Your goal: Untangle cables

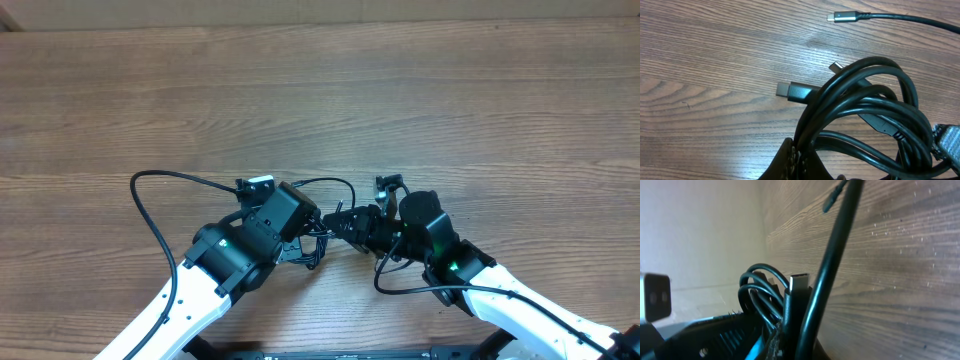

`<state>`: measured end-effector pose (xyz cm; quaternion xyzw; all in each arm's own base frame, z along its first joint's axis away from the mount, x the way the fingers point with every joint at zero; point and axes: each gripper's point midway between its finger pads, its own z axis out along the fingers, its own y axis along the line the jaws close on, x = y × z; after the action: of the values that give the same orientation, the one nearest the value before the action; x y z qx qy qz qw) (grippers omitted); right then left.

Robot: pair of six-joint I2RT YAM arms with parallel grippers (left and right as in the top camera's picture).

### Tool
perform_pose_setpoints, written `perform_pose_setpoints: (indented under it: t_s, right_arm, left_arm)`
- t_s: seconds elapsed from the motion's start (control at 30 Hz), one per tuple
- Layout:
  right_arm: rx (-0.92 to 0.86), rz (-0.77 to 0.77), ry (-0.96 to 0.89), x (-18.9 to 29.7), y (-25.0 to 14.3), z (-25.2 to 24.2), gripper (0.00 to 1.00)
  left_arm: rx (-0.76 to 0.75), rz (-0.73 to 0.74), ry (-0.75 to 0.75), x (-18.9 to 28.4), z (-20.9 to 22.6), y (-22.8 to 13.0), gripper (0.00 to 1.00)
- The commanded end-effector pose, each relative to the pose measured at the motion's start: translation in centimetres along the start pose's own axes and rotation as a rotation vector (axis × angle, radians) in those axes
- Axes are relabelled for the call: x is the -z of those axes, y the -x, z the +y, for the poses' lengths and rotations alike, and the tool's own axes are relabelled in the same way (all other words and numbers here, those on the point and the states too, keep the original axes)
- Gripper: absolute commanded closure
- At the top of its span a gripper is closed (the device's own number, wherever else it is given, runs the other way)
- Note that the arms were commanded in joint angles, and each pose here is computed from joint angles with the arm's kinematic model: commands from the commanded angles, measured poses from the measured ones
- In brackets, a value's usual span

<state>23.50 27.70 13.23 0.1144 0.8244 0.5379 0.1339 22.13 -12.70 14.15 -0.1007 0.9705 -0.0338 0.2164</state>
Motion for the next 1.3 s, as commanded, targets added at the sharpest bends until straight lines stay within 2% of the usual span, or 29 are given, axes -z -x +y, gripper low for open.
perform_pose_setpoints:
  t_s: [0.0,0.2,0.3,0.47,0.6,0.7,0.83,1.03,1.27]
  right_arm:
    - [0.193,-0.036,0.050,0.8,1.4,2.0,0.96]
    - [0.277,-0.119,0.101,2.8,3.5,4.1,0.96]
    - [0.304,-0.127,0.126,3.8,3.1,5.3,0.96]
    - [0.282,-0.071,0.087,3.4,1.4,4.4,0.96]
    - [0.256,-0.078,-0.004,2.9,0.9,2.6,0.96]
    - [0.228,-0.190,-0.188,3.0,2.1,-0.9,0.96]
    - [0.228,-0.232,-0.266,3.2,2.6,-2.4,0.96]
    - [0.243,-0.236,-0.268,3.0,2.8,-2.5,0.96]
    - [0.275,-0.196,-0.178,2.6,2.7,1.0,0.96]
  left_arm:
    - [-0.042,-0.043,0.048,0.0,0.4,1.2,0.96]
    - [-0.074,0.062,0.057,-1.8,-0.3,-0.5,0.96]
    - [-0.027,0.066,0.049,-2.4,-0.9,-0.4,0.96]
    - [-0.008,0.047,-0.030,-2.4,-2.7,0.3,0.96]
    - [-0.004,0.070,-0.078,-2.3,-3.6,0.0,0.96]
    - [-0.049,0.124,-0.151,-2.1,-4.9,-0.9,0.96]
    - [-0.112,0.181,-0.241,-1.6,-6.4,-1.9,0.96]
    - [-0.114,0.198,-0.344,-1.1,-8.4,-2.0,0.96]
    - [-0.043,0.162,-0.295,-1.4,-7.8,-1.2,0.96]
